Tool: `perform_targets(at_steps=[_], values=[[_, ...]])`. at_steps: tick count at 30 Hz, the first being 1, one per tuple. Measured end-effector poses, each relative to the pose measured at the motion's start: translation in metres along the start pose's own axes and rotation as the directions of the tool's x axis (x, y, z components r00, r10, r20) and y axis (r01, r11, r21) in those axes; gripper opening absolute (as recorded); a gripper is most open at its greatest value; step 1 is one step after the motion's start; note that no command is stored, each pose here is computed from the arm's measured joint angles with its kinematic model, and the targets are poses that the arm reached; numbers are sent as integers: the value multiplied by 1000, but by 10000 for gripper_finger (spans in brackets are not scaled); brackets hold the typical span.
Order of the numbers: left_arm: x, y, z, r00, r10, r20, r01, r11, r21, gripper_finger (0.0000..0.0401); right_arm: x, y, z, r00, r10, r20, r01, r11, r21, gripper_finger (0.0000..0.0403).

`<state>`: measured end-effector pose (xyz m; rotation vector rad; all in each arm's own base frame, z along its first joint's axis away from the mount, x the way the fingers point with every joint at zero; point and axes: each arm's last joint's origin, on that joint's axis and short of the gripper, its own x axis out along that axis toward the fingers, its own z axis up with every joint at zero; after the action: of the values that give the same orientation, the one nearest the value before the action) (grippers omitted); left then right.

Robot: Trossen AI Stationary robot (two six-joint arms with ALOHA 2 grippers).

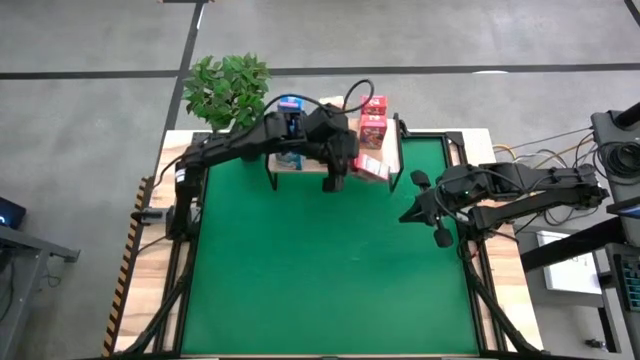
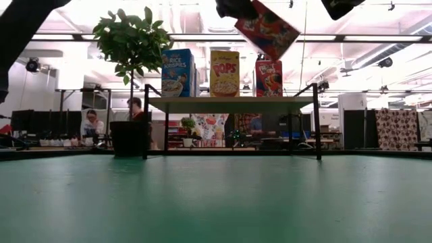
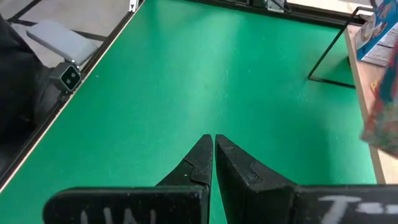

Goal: Stack cereal on shelf
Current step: Put the red cereal box on the shelf

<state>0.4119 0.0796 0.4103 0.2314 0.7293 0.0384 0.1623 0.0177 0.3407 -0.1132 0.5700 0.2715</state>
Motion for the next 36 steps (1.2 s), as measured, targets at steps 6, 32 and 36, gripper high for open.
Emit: perform_targets(at_steps=[6, 32, 36], values=[[20, 6, -2, 999, 38, 0, -38, 999, -27, 162, 2, 0, 0, 1000, 1, -10, -1, 1000, -3, 9], [48, 11, -9, 977, 200, -71, -202, 979, -25, 170, 3, 0, -1, 1000, 2, -15, -2, 1000, 1, 9], [48, 11, -9, 977, 201, -66, -203, 979, -26, 193, 3, 0, -1, 1000, 2, -15, -2, 1000, 3, 9]])
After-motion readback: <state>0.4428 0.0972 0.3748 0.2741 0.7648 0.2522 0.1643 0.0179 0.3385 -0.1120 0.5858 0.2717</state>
